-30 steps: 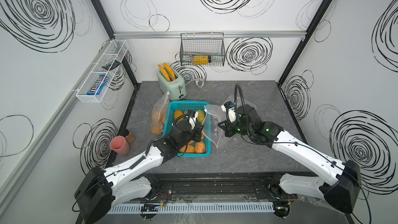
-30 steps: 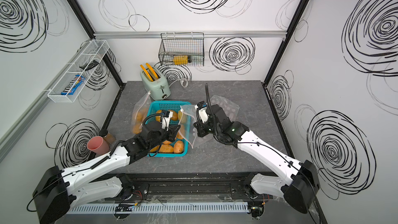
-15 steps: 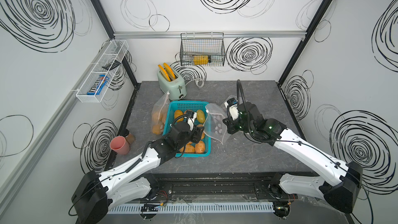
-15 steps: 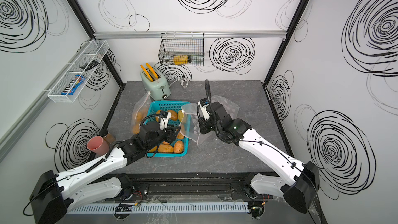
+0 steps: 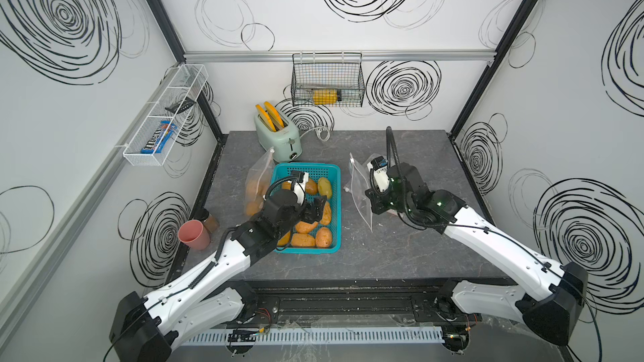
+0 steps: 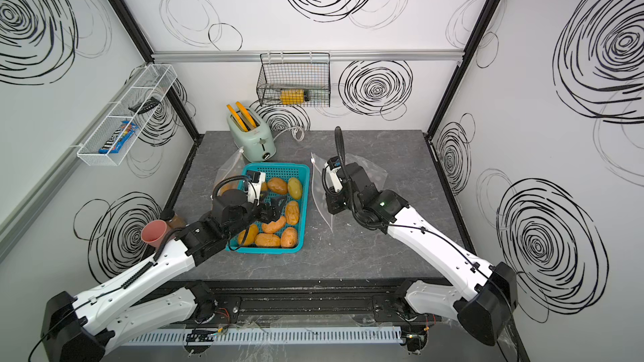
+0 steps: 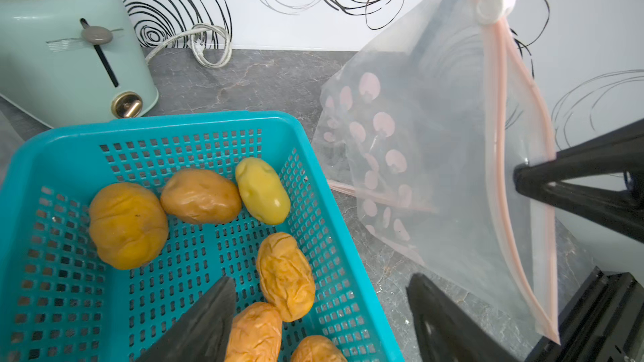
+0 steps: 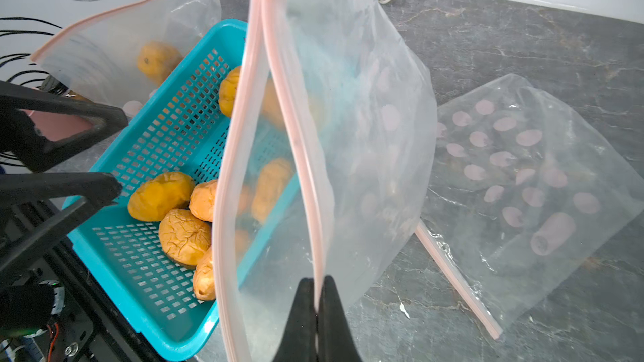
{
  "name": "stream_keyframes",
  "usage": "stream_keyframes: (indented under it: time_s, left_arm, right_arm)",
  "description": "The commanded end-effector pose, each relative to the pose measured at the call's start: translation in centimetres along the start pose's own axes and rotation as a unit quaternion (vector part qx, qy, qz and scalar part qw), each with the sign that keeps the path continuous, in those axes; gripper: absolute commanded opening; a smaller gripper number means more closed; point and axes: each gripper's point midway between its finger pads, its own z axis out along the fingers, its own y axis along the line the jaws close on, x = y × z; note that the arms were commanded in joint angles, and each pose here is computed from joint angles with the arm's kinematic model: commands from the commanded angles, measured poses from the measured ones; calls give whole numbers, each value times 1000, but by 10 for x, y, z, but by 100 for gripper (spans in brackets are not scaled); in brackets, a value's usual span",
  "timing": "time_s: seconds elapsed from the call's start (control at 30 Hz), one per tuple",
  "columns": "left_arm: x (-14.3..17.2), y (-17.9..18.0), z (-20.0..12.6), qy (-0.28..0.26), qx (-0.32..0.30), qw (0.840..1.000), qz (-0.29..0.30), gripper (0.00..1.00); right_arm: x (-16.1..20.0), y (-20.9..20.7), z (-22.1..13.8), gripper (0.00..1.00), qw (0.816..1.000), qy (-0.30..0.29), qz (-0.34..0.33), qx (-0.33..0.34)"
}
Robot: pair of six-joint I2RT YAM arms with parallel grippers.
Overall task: Put the potatoes into a zipper bag and zip it
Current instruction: Open the zipper of the food storage bag at the center of the board, then pick up the potato from the basket.
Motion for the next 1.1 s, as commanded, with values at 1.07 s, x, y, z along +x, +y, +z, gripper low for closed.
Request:
stream_keyframes:
  time_s: [1.07]
  left_arm:
    - [26,181,108,76,-315,943,-79,75]
  right_arm:
    - [6,4,-3,0,1000,8,-16,-7]
